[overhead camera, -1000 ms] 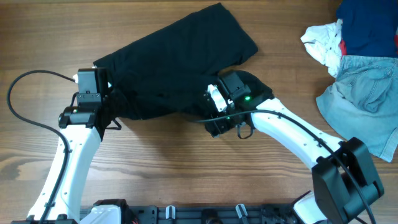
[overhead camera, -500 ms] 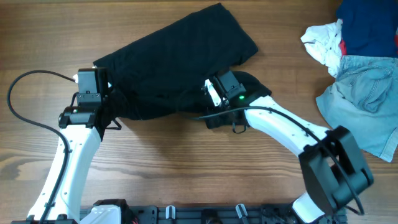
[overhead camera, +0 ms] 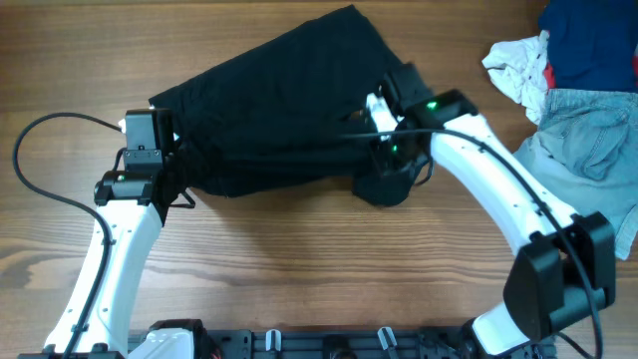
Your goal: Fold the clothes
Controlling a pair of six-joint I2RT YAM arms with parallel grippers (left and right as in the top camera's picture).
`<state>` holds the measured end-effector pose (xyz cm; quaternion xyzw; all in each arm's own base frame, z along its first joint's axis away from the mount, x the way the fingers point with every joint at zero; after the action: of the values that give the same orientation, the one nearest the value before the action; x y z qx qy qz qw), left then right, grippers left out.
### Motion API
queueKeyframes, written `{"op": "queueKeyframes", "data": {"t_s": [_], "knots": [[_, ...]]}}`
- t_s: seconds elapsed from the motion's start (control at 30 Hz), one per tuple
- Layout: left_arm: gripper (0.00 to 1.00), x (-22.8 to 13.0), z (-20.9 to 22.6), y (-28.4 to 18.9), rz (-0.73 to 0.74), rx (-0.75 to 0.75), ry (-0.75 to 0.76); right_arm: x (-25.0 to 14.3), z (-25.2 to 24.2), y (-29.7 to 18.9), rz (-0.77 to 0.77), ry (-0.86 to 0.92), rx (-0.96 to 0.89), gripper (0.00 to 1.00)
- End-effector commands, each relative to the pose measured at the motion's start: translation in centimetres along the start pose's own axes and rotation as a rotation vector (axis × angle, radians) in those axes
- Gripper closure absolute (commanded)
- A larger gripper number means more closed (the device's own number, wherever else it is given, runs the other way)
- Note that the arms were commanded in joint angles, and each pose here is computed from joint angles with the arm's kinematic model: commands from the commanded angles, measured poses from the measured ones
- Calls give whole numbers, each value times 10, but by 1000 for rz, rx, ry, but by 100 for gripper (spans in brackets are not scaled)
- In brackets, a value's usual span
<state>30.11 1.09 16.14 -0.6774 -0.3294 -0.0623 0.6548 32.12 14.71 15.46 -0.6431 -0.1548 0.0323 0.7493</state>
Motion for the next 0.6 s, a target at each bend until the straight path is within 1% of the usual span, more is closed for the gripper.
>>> {"op": "queueKeyframes", "data": {"t_s": [0.0,0.07,0.27,0.33,0.47,0.57], "knots": [[96,5,7,-5,-33,33,-5,17,2,-32,-80,-11,41,50],[96,5,6,-5,-33,32,-5,19,1,-31,-87,13,42,48],[96,5,6,-5,-33,32,-5,33,-4,-14,-105,47,39,47],[96,5,6,-5,-33,32,-5,35,-5,-9,-99,76,63,48],[96,5,6,-5,-32,32,-5,22,7,-13,-29,76,179,47],[96,5,7,-5,-32,33,-5,2,19,-21,57,38,255,44]]}}
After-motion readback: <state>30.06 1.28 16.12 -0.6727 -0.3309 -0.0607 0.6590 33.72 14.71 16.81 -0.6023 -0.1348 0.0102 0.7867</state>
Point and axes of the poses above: each gripper's point midway between its finger pads, its own y axis out along the fingers, its own z axis along the line the jaws close on, x = y × z, the point moved 5 cm from there along -y, back along the fingers, and after that the axes turned 9 degrees about y, right-handed, at the moved point
